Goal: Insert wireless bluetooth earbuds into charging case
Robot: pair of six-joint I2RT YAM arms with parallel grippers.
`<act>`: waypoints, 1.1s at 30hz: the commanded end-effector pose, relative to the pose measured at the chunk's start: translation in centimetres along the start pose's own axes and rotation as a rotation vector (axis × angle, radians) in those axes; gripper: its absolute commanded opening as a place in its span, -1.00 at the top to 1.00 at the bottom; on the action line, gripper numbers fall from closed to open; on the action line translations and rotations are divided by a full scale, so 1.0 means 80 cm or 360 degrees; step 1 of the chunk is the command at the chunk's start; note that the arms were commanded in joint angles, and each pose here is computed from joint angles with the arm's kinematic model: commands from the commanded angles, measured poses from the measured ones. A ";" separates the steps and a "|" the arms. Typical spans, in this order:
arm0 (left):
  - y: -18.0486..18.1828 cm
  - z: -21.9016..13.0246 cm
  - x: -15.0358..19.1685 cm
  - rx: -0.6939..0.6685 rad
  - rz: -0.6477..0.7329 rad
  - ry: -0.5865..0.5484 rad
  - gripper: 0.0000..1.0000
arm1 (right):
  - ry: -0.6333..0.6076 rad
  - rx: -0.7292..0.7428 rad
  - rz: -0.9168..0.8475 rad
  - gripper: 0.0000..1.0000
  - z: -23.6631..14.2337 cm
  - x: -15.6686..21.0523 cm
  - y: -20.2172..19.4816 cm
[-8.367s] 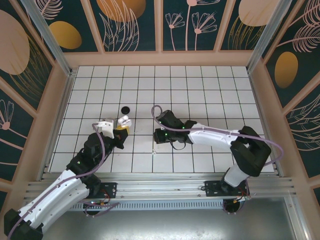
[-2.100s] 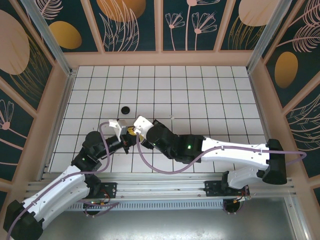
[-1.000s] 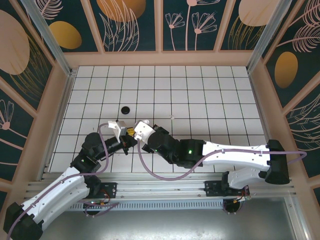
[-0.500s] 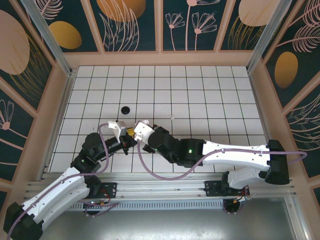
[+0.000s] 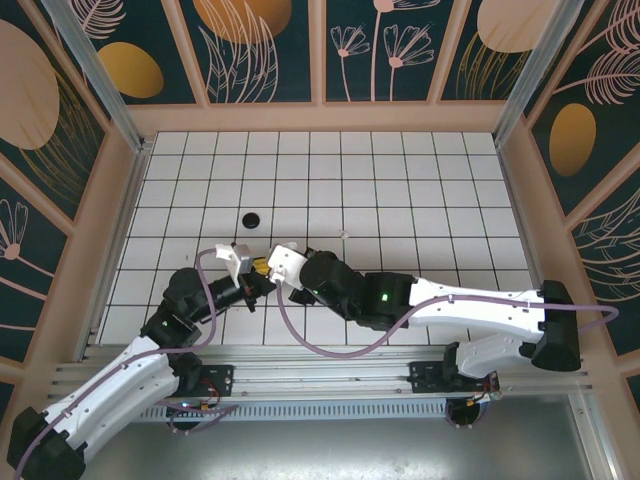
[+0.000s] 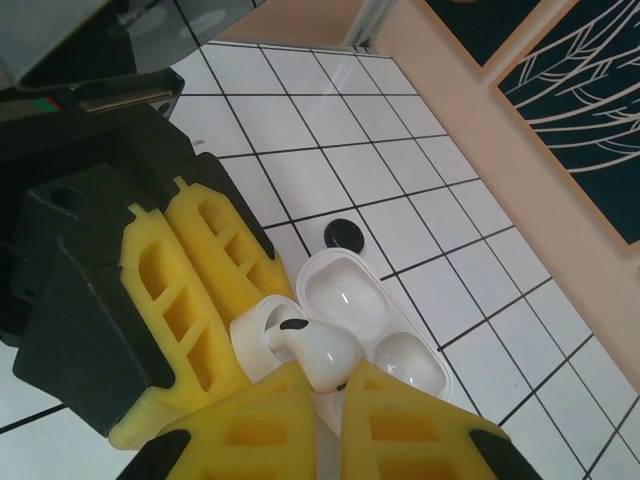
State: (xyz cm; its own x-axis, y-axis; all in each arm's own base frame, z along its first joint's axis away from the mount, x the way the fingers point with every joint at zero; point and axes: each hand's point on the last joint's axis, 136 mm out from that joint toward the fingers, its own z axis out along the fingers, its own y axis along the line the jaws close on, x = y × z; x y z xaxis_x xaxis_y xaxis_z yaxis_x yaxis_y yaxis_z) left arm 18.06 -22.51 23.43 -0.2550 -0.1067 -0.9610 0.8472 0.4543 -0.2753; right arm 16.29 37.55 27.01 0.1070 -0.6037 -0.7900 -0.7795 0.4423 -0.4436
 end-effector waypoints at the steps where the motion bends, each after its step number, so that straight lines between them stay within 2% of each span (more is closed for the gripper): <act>1: -0.017 -0.007 -0.041 0.0083 0.0118 -0.0193 1.00 | 0.0135 -0.0091 -0.0139 0.80 -0.004 0.034 0.008; 14: -0.021 -0.005 -0.035 0.0116 0.0157 -0.0160 1.00 | 0.0241 -0.0216 -0.0239 0.78 0.003 0.045 0.023; 21: -0.022 -0.006 -0.037 0.0114 0.0170 -0.0152 1.00 | 0.0318 -0.0309 -0.0152 0.71 0.011 0.049 0.024; 33: -0.020 -0.007 -0.035 0.0094 0.0172 -0.0153 1.00 | 0.0358 -0.0396 -0.0123 0.45 0.010 0.049 0.028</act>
State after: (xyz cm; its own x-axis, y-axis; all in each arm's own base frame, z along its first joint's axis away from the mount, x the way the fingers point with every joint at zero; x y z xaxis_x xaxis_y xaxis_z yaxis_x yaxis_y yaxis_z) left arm 17.66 -22.52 22.03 -0.2679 -0.0576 -0.9617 0.8552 0.4455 -0.2648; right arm 16.41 37.65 25.42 0.0810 -0.6957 -0.7138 -0.8687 0.3019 -0.3928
